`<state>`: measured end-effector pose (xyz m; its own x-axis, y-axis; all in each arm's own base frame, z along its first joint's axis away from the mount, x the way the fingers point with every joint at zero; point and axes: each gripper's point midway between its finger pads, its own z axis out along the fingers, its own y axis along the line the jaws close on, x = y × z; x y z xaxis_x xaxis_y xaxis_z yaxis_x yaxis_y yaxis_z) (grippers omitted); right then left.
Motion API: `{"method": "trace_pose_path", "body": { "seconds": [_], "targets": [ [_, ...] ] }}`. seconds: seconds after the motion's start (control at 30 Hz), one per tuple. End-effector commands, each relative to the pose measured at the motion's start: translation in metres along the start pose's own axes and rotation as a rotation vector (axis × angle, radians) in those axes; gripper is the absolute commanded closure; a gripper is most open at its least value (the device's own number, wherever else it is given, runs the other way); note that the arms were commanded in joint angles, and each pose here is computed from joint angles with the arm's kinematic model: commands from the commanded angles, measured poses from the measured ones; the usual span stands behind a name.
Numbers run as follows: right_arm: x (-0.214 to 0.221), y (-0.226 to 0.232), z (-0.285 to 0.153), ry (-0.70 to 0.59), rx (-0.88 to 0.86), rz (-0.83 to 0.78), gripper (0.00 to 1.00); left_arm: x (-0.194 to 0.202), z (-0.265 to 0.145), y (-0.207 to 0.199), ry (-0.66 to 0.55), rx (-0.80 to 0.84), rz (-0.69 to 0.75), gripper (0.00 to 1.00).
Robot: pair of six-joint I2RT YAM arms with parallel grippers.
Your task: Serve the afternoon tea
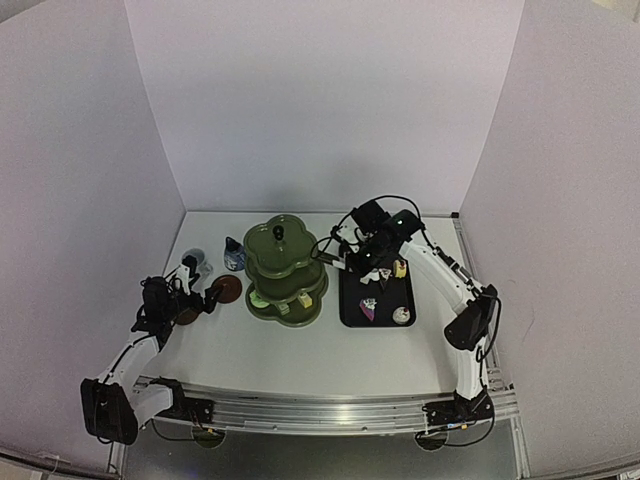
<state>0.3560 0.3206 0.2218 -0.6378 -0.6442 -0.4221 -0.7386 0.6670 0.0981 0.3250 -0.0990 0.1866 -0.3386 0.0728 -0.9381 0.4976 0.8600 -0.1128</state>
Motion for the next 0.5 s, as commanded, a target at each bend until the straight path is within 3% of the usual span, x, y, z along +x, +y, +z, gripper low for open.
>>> {"method": "trace_pose_path", "body": {
  "seconds": [0.0, 0.47],
  "targets": [
    [-0.020, 0.006, -0.018, -0.084, 0.005, -0.027, 0.71, -0.008, -0.003, -0.001, -0.022, -0.006, 0.028, 0.01],
    [-0.011, 0.010, -0.044, -0.114, 0.012, 0.021, 0.68, -0.007, -0.005, -0.001, -0.013, -0.011, 0.043, 0.01]
  ]
}}
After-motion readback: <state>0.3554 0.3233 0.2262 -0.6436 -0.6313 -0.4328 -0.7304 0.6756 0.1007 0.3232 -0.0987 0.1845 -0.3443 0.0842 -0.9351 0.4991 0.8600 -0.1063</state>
